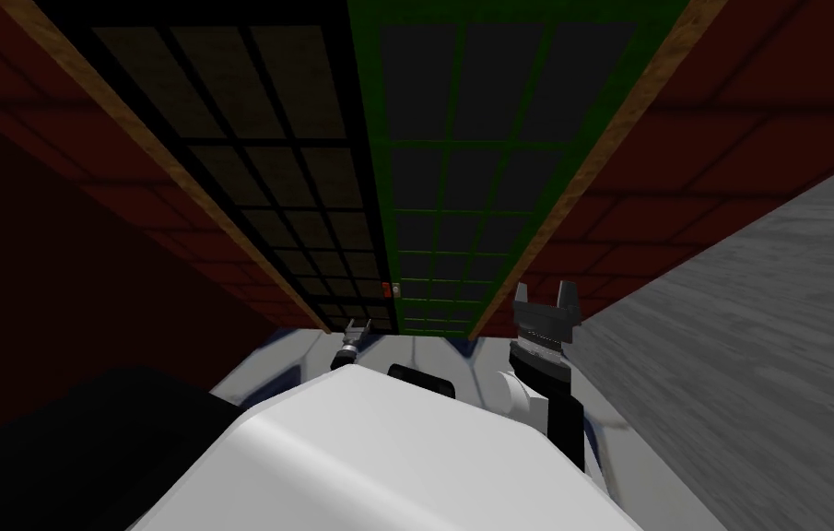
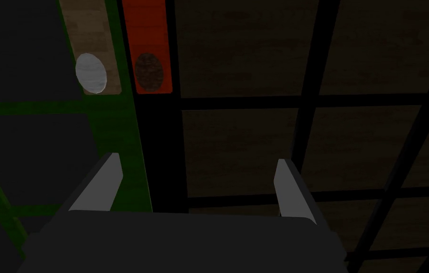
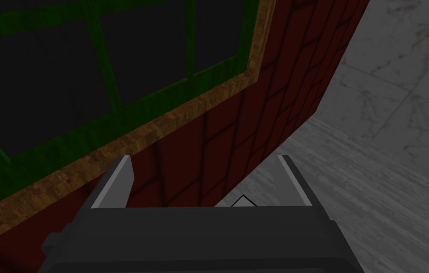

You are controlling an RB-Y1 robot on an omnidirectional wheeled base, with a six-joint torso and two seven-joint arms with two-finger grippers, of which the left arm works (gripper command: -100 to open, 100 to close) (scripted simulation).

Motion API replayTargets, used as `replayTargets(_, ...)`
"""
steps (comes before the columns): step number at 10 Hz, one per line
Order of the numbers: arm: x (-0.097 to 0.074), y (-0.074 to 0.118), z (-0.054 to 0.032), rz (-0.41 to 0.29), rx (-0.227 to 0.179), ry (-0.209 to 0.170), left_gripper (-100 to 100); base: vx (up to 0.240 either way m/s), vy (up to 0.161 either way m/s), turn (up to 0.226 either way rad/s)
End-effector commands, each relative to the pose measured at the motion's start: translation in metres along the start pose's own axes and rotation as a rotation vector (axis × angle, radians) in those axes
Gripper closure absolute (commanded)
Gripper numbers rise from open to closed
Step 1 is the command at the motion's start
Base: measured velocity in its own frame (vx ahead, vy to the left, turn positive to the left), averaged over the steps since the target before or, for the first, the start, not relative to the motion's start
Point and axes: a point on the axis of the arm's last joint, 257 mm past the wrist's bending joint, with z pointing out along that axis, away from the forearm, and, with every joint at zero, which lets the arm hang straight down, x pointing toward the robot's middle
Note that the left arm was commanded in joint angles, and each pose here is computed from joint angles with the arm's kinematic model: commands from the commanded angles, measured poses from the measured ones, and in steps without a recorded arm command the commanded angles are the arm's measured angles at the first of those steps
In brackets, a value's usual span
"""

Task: Pull the door open

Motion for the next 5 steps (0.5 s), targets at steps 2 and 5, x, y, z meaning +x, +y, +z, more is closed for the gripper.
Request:
replayTargets(2, 0.008, 0.027, -0.0118, 0.024, -0.038, 0.03, -100, -0.16, 0.021, 0.026)
replayTargets(5, 0.02, 0.067, -0.031, 0.058, -0.102, 0.075, -100, -0.116, 0.018, 0.013)
